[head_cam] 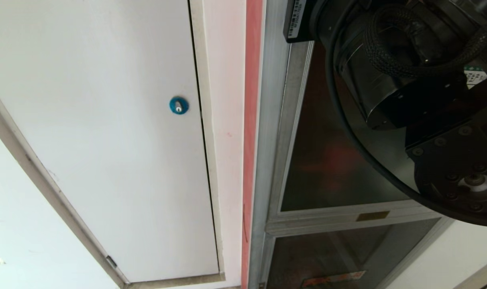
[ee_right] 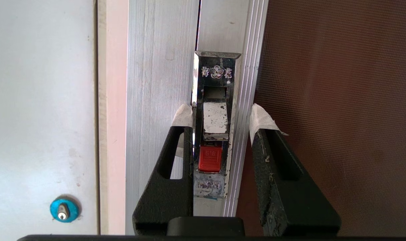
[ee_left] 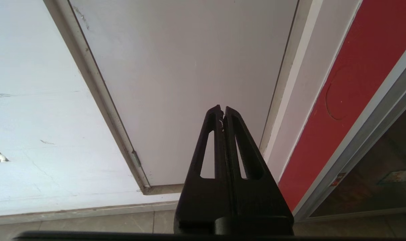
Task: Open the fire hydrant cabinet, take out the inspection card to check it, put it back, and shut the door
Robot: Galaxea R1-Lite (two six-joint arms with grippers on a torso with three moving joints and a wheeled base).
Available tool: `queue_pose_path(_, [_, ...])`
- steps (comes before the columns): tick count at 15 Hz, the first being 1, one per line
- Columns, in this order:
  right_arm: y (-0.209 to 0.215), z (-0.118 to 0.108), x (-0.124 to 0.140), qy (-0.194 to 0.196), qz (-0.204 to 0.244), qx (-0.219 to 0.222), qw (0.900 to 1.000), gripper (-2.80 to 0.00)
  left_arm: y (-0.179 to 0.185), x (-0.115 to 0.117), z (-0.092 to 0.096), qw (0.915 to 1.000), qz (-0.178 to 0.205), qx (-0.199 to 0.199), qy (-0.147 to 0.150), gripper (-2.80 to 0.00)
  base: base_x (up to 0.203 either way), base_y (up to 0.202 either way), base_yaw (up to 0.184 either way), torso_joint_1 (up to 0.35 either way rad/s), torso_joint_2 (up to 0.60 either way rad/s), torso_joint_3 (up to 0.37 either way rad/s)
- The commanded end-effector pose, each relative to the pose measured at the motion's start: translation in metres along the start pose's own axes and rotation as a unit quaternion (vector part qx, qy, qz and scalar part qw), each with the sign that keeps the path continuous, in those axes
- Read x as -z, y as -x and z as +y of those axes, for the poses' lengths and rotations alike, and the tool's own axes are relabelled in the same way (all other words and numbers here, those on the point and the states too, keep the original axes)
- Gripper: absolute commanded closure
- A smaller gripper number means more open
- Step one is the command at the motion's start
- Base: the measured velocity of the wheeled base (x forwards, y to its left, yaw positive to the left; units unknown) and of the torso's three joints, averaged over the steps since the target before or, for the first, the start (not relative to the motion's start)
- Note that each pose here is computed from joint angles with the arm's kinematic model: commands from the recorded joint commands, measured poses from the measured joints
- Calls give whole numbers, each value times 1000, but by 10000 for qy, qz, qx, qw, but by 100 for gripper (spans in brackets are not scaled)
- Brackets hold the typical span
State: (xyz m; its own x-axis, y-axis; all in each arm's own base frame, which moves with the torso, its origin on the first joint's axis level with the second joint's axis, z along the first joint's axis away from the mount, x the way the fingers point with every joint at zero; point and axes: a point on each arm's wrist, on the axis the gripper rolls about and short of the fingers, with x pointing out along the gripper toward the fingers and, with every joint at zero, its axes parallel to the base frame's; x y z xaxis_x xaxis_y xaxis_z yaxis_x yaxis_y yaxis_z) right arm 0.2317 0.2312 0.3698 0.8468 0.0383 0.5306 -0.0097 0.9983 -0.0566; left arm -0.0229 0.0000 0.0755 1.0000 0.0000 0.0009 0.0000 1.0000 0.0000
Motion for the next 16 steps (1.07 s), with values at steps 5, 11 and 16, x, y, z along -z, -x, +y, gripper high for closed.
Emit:
queue_pose_path(5, [0,-1,-2,9,-34,46,10000,0,0,0,0,10000,4,0,0,0,0,0,0,0,0,0])
queue_pose_path(11, [5,1,-9,-52,-74,-10,10000,0,0,0,0,10000,4,0,0,0,0,0,0,0,0,0])
queue_pose_path(16, [9,2,-15,-122,-89,-20,9999,0,0,0,0,10000,4,0,0,0,0,0,0,0,0,0])
